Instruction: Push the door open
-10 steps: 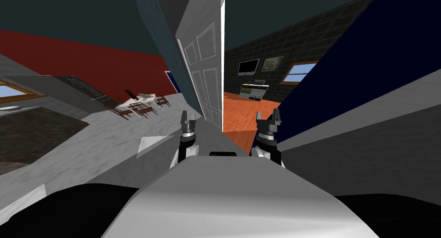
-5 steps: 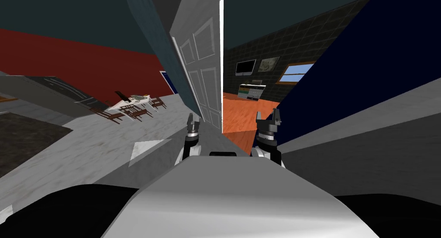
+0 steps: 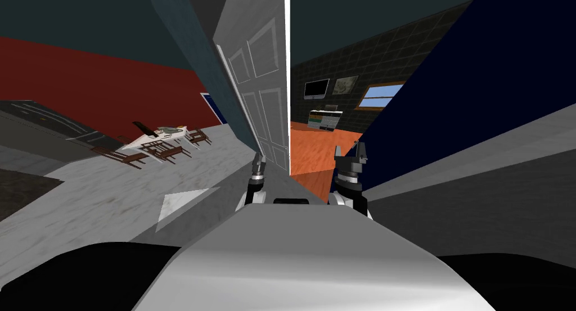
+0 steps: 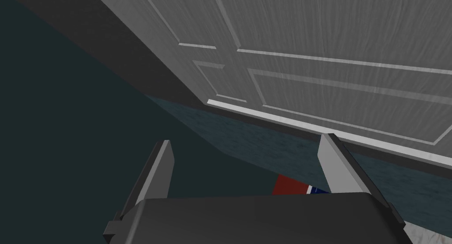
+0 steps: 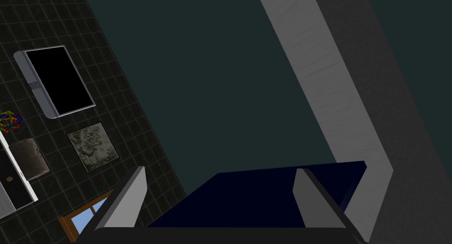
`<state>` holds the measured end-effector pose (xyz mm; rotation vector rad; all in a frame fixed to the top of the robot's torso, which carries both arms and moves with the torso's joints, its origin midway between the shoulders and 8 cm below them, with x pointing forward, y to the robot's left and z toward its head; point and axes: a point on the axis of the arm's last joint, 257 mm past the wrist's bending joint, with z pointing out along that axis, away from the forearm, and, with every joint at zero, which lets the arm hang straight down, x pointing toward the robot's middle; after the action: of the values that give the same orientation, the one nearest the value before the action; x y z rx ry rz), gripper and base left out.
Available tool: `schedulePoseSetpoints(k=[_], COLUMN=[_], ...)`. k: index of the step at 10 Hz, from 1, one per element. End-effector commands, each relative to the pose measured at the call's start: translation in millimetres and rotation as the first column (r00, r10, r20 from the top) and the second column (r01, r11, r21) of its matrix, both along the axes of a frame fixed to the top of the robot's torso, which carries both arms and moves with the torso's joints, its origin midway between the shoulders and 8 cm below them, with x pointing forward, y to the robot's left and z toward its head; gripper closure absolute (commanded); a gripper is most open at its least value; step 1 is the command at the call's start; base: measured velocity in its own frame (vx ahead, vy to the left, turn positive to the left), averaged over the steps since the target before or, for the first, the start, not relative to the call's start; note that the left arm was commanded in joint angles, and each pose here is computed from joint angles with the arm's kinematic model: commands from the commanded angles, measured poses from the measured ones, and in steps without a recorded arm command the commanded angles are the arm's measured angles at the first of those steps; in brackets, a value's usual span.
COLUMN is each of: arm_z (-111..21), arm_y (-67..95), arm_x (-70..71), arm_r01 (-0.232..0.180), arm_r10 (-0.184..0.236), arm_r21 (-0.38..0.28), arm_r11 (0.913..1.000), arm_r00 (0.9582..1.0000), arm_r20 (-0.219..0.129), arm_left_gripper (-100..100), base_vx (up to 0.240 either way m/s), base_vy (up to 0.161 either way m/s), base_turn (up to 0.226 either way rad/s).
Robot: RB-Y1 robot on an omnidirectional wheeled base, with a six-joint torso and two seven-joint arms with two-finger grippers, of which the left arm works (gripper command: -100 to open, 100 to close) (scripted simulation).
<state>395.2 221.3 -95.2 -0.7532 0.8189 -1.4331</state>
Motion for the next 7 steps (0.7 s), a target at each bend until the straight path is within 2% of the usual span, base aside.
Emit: schedulePoseSetpoints(k=[1,3,5,6,7], arm_z=[-17.1,-30.0,-52.0,-54.8,-67.3], arm_y=[-8.2,-13.1,-23.3,-23.2,-28.3], arm_x=[7.3,10.8,16.3,16.6,18.9], arm_r01=[0.021,0.033,0.059,0.059,0.072], arm_r10=[-0.021,-0.033,-0.059,-0.059,-0.072], arm_r21=[0.000,0.000,-0.001,-0.001,-0.002], arm_r11=[0.9998,0.9994,0.9982,0.9983,0.9974], arm_r00=[0.9992,0.9978,0.9936,0.9931,0.9897], arm_r20=[-0.034,-0.057,-0.096,-0.102,-0.124], arm_left_gripper=[-100,-100,-100,-100,-100], base_vx=[0.115,0.079,0.050,0.045,0.047], base_vy=[0.071,0.063,0.062,0.051,0.042], base_turn=[-0.109,-0.066,-0.097,-0.043,-0.069])
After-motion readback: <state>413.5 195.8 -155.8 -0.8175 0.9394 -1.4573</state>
